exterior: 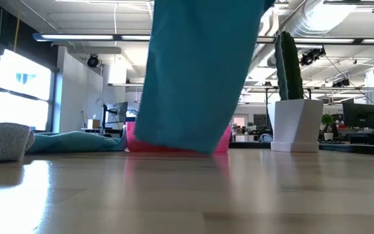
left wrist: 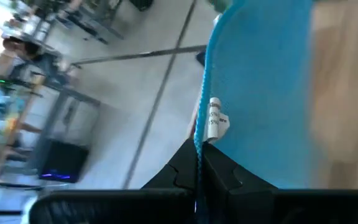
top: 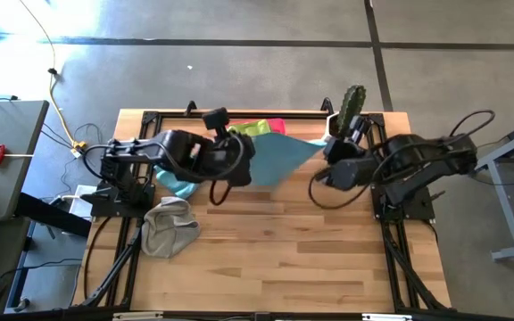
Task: Fold microfiber towels
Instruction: Fold the bottom blue microfiber cloth
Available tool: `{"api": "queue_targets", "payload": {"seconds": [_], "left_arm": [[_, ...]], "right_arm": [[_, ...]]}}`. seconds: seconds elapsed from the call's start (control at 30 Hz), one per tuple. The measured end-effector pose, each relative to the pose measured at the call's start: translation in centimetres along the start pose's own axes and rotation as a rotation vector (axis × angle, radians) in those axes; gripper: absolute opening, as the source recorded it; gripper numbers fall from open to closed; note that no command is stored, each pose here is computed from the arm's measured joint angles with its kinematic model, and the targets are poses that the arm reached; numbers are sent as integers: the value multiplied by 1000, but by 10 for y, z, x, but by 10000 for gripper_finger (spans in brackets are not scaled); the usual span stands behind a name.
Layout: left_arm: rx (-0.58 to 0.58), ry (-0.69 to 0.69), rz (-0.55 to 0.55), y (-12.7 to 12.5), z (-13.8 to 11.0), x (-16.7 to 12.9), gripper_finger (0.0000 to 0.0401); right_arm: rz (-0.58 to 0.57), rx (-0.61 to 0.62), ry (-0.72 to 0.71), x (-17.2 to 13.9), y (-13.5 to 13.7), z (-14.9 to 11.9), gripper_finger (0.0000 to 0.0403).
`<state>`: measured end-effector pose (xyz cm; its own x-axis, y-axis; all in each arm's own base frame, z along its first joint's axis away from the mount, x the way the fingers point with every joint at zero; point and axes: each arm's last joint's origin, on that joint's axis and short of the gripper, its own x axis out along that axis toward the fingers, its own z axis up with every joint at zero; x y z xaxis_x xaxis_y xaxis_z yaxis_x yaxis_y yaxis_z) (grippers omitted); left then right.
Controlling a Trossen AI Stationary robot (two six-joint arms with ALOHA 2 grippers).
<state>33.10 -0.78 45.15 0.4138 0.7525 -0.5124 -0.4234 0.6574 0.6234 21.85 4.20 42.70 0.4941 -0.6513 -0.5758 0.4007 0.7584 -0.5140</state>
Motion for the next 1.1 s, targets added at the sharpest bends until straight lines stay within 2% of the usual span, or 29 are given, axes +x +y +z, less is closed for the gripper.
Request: {"api": "queue_targets", "payload": {"seconds": [0.07, 0.2, 0.23, 0.3, 0.37, 0.47, 0.67, 0.77, 0.97, 1.1], "left_arm": [[-33, -9, -114, 3, 1, -4, 0], [-61, 18, -498, -7, 1, -9, 0], [-54, 34, -558, -9, -1, -11, 0], [-63, 34, -584, -11, -1, -14, 0], [-70, 33, -516, -11, -2, -16, 0], [-71, 27, -395, -10, -3, -17, 0], [-29, 11, -374, -10, -4, -21, 0], [13, -2, -308, -6, -4, -20, 0], [91, 7, -64, 10, -4, -7, 0], [95, 24, 57, 18, -4, -1, 0]], "right_arm": [[112, 19, 21, -3, -2, 2, 0], [383, 71, 80, -11, 2, 4, 0], [403, 87, 83, -13, 2, 4, 0], [363, 109, 60, -17, 2, 4, 0], [323, 129, 40, -20, 4, 3, 0], [405, 85, 48, -24, 9, 2, 0], [335, 56, 25, -27, 10, 0, 0], [247, -6, -13, -25, 7, 1, 0], [13, -123, -38, -12, -9, 5, 0], [-62, -133, -23, -4, -18, 8, 0]]}}
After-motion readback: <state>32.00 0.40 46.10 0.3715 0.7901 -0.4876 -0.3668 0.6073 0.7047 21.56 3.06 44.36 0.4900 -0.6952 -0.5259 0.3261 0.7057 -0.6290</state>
